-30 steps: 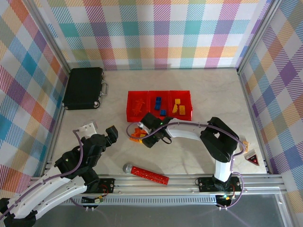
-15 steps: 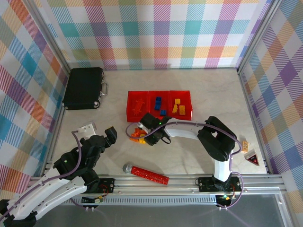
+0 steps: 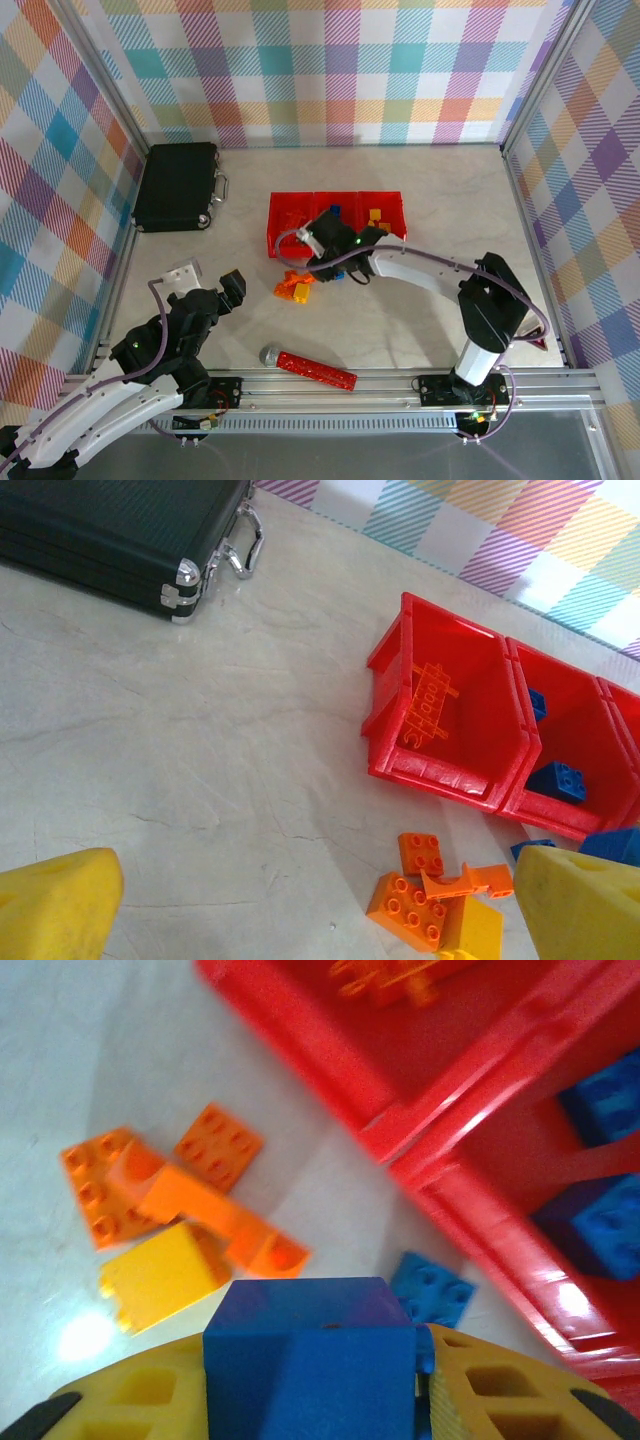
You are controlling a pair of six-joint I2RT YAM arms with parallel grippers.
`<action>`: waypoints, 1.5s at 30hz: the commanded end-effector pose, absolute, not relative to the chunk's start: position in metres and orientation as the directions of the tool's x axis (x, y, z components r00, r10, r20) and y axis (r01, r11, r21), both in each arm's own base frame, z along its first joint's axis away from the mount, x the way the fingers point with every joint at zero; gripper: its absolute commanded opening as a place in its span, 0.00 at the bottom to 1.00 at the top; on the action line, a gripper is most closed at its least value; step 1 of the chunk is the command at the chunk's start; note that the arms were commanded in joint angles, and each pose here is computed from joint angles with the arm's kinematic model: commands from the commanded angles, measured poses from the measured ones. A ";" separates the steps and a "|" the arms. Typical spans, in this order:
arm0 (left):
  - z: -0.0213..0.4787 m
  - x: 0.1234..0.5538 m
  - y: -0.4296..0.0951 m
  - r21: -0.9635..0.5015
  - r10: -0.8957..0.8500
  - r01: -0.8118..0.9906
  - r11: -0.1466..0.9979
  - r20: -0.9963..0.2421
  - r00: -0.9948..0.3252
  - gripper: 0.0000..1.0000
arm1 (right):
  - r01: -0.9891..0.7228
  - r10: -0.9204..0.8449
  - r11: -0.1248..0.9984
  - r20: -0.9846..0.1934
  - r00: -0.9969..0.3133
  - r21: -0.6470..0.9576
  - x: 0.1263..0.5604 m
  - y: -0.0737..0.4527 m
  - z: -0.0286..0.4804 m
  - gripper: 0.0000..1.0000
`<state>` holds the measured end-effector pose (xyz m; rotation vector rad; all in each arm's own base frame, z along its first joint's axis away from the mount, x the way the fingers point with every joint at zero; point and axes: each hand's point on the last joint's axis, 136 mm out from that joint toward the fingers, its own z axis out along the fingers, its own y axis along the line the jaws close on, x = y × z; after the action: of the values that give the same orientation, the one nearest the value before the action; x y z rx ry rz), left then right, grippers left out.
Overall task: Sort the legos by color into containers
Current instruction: Place the lego in the container.
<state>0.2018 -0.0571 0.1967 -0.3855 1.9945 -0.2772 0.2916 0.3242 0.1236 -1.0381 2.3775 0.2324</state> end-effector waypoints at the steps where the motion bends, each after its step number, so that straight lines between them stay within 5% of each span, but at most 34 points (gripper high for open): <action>1: 0.189 0.201 -0.058 -0.352 -0.378 -0.141 0.925 -0.822 -0.426 1.00 | -0.663 -0.586 0.745 -0.545 -0.600 -0.070 0.327 0.318 0.133 0.31; 14: 0.198 0.197 -0.111 -0.353 -0.229 0.139 0.925 -0.811 -0.538 1.00 | -0.519 -0.521 0.842 -0.473 -0.710 -0.149 0.425 0.308 0.124 0.34; 28: 0.207 0.188 -0.163 -0.355 -0.070 0.398 0.846 -0.814 -0.576 1.00 | -0.498 -0.490 0.863 -0.377 -0.786 -0.083 0.425 0.300 0.091 0.41; 45: 0.193 0.185 -0.186 -0.386 -0.022 0.452 0.804 -0.780 -0.626 1.00 | -0.479 -0.470 0.875 -0.364 -0.804 -0.073 0.419 0.295 0.107 0.61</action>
<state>0.1834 -0.1830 0.1834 0.3096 2.1821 -0.6955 0.4198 0.2960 0.0937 -0.7328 2.6594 0.0085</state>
